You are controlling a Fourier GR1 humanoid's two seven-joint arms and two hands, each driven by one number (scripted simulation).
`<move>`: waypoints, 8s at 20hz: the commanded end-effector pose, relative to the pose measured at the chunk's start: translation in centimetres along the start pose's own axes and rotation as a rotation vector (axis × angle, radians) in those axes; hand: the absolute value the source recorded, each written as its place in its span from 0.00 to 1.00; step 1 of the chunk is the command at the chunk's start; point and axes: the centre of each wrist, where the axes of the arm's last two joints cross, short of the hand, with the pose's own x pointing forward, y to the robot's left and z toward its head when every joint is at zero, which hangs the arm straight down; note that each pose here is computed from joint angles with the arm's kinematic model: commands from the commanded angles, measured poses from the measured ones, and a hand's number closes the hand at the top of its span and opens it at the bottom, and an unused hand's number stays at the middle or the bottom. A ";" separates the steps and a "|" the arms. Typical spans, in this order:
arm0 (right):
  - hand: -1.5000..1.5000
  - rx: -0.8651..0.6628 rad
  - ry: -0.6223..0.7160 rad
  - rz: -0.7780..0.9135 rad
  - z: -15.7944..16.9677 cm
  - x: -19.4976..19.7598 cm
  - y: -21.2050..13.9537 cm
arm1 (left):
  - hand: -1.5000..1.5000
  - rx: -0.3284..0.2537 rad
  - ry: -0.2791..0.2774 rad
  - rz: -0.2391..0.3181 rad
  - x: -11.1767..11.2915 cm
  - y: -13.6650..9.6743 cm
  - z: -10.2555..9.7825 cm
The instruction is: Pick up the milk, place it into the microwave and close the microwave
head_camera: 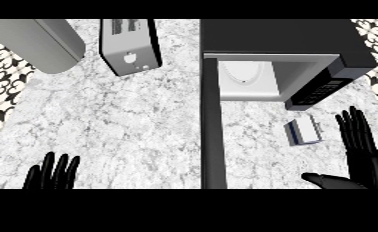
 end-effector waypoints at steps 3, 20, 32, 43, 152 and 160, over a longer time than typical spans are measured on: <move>0.00 -0.075 0.036 0.040 1.6 -4.6 -1.6 | 0.00 0.001 0.015 0.014 -1.6 0.0 2.2; 0.00 -0.066 0.028 0.069 2.1 -11.2 -2.7 | 0.00 -0.010 0.013 0.014 0.3 1.4 4.1; 0.00 -0.011 -0.014 0.070 -1.7 -11.2 -2.5 | 0.00 0.006 0.007 0.009 -1.0 0.6 3.5; 0.00 -0.036 0.009 0.025 -2.9 -11.6 -0.6 | 0.00 0.000 -0.002 -0.003 0.0 1.4 3.5; 1.00 -0.191 -0.154 0.560 -18.8 -4.1 11.4 | 0.00 -0.052 0.033 0.050 -1.3 5.0 5.5; 1.00 -0.295 -0.258 0.533 -20.9 -2.1 12.1 | 0.00 -0.031 0.036 0.041 -2.0 5.1 5.4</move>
